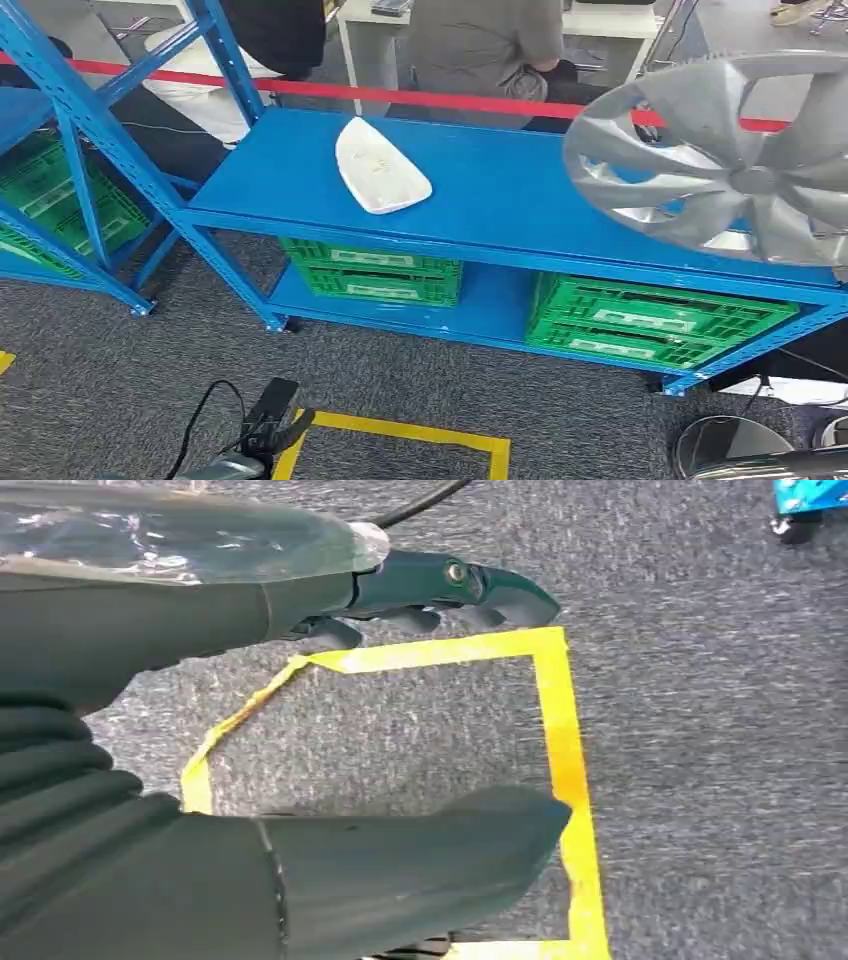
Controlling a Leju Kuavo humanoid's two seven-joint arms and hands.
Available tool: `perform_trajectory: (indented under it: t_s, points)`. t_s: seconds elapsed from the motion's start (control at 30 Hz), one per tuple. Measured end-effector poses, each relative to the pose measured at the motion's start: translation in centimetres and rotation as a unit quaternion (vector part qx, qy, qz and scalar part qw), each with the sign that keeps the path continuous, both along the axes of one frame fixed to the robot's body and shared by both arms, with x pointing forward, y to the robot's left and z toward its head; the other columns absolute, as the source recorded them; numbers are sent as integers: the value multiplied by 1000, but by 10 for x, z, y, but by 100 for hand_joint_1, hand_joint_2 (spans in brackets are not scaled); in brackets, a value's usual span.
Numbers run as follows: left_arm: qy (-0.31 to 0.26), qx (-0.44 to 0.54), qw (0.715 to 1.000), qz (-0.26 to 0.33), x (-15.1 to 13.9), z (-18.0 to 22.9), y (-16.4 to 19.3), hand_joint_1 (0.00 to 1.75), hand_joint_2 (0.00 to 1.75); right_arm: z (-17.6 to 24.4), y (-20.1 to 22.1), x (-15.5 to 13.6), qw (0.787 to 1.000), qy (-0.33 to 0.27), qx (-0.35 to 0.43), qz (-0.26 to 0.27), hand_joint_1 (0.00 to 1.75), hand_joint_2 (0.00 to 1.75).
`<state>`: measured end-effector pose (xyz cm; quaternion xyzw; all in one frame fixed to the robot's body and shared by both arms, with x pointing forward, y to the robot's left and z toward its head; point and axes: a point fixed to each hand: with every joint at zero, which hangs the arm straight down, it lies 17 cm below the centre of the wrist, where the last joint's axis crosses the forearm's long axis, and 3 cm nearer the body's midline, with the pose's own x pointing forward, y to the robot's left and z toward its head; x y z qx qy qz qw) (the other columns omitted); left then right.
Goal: Take the parts from the cabinet and place them on the table.
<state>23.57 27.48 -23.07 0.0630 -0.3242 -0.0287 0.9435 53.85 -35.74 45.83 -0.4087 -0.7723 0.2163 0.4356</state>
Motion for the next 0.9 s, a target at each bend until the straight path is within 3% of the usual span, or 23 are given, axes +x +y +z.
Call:
perform_trajectory:
  t_s: [0.23, 0.6, 0.63, 0.67, 0.7, 0.9]
  points:
    - [-8, -6, 1000, 3, 2, 2, -2, 0, 0, 16, 12, -10, 999, -16, 38, 34, 175, 175]
    - [-9, -7, 1000, 3, 2, 2, -2, 0, 0, 23, 19, -16, 998, -25, 38, 43, 175, 175]
    - [-9, -7, 1000, 3, 2, 2, -2, 0, 175, 23, 19, -16, 998, -25, 38, 43, 175, 175]
    - [-11, -7, 1000, 3, 3, 2, -2, 0, 175, 23, 19, -16, 998, -25, 39, 43, 175, 175]
    - [-15, -6, 1000, 2, 4, 3, -2, 0, 0, 23, 19, -16, 998, -24, 40, 44, 175, 175]
    - [-30, -8, 999, -5, 8, 7, -4, 0, 0, 25, 16, -17, 997, -26, 55, 46, 175, 175]
